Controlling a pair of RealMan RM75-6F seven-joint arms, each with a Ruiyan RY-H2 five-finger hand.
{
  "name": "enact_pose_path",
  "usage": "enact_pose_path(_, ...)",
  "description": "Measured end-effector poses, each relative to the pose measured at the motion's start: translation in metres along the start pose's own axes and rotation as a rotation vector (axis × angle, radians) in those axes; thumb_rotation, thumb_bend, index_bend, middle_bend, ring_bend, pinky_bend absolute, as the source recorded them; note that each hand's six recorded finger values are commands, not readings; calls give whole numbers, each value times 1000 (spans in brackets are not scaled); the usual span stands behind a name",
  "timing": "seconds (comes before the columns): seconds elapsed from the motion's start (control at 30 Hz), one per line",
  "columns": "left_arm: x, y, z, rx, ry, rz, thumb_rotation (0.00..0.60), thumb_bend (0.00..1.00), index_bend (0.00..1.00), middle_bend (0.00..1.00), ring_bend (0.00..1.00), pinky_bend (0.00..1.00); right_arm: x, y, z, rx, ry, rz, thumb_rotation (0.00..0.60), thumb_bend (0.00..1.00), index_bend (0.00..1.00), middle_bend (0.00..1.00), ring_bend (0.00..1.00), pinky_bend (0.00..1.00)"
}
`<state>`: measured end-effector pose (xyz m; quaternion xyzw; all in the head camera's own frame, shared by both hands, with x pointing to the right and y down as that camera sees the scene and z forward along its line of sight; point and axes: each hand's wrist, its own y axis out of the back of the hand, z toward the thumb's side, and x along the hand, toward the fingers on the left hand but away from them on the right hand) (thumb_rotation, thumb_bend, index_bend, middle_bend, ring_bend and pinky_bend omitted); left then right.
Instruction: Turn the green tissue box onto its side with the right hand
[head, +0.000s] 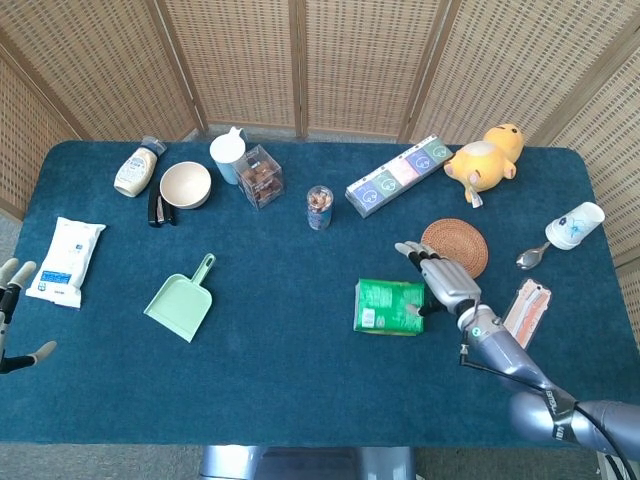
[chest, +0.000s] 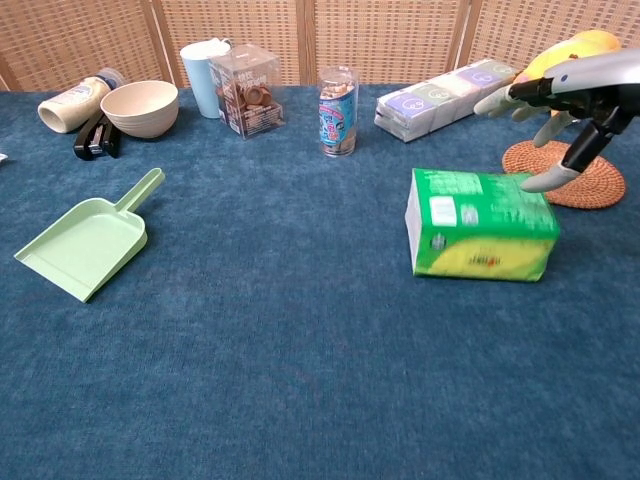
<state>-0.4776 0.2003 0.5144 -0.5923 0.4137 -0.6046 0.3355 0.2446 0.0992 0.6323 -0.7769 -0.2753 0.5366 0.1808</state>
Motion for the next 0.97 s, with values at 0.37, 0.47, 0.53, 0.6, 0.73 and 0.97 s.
enact_pose_path(0.37, -2, 0, 3, 1, -16, 2, 600, 0, 0, 0, 0, 0, 33, 9, -9, 110, 121, -222, 600, 0, 0, 0, 0, 82)
enact_pose_path(0.47, -3, 1, 4, 2, -20, 4, 600, 0, 0, 0, 0, 0, 47, 7, -25, 165, 134, -312, 517, 0, 0, 0, 0, 31)
enact_pose_path(0.53, -4, 0, 3, 5, -21, 3, 600, 0, 0, 0, 0, 0, 56, 5, -36, 189, 124, -358, 416, 0, 0, 0, 0, 8)
enact_pose_path(0.6, -4, 0, 4, 7, -23, 3, 600, 0, 0, 0, 0, 0, 68, 2, -47, 217, 108, -408, 367, 0, 0, 0, 0, 0)
enact_pose_path(0.73, -6, 3, 6, 7, -30, 14, 600, 0, 0, 0, 0, 0, 92, -5, -65, 268, 66, -485, 351, 0, 0, 0, 0, 0)
enact_pose_path(0.97, -7, 2, 7, 12, -34, 14, 600, 0, 0, 0, 0, 0, 115, -17, -86, 315, 16, -540, 485, 0, 23, 0, 0, 34)
